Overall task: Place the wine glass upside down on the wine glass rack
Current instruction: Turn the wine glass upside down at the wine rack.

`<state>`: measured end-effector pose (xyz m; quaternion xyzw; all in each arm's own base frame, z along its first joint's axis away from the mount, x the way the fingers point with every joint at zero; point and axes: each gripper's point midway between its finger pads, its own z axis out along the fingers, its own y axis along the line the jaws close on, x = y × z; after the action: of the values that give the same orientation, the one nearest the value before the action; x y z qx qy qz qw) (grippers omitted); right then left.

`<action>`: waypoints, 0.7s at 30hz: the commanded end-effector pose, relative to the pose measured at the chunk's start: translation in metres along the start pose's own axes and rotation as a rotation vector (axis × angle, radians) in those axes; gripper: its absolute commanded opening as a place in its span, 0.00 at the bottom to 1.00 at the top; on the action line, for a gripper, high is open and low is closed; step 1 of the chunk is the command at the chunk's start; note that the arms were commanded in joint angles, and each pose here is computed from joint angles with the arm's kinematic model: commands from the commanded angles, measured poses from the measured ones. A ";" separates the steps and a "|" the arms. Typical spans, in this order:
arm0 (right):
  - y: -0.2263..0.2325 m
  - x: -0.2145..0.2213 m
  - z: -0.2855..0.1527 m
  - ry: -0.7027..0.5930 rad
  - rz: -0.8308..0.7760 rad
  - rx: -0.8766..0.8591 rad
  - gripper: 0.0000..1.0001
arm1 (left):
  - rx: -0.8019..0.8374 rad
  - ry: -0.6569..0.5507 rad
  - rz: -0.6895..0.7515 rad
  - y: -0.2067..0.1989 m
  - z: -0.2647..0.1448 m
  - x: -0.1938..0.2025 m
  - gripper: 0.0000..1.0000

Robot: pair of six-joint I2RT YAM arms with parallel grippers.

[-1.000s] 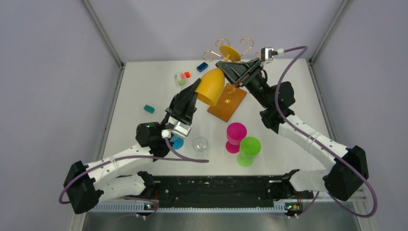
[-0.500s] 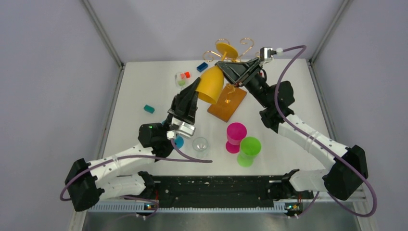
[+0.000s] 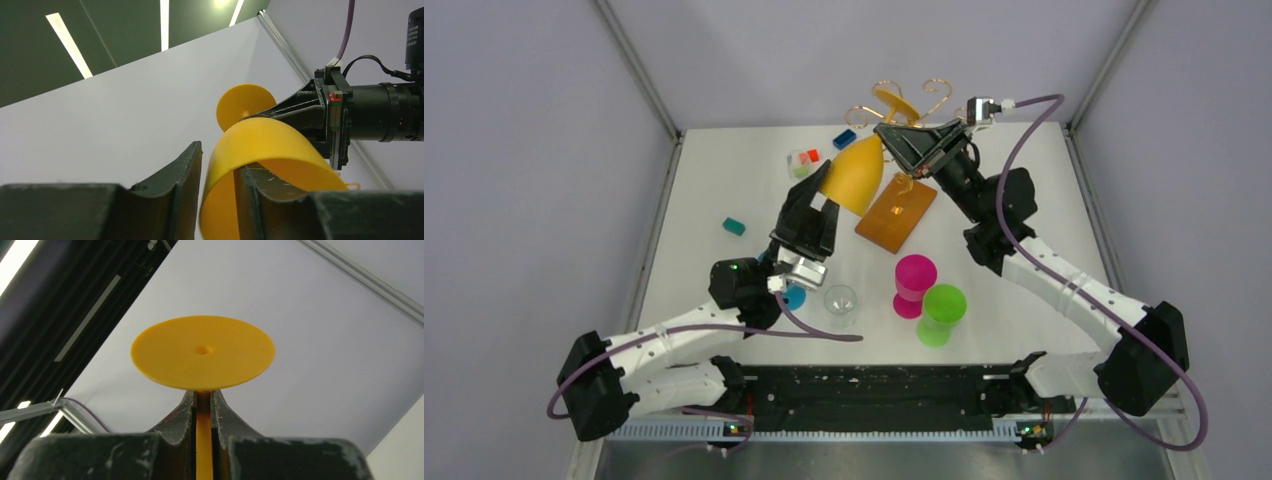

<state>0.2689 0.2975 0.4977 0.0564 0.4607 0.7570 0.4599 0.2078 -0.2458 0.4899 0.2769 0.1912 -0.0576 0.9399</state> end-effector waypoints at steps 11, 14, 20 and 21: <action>0.065 -0.050 -0.013 -0.099 -0.470 0.004 0.00 | -0.010 0.147 -0.202 0.010 -0.033 0.004 0.88; 0.069 -0.073 -0.022 -0.113 -0.698 0.118 0.00 | -0.040 0.230 -0.250 0.015 -0.042 0.013 0.87; 0.051 -0.120 -0.066 -0.115 -1.093 0.481 0.00 | -0.265 0.447 -0.354 0.048 -0.059 0.042 0.71; 0.046 -0.128 -0.075 -0.112 -1.139 0.548 0.00 | -0.294 0.488 -0.367 0.052 -0.061 0.047 0.68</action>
<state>0.2539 0.1931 0.5688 -0.0247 0.4893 0.4519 0.7455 0.2168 -0.1944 0.4597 0.1994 0.3610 -0.1312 0.9015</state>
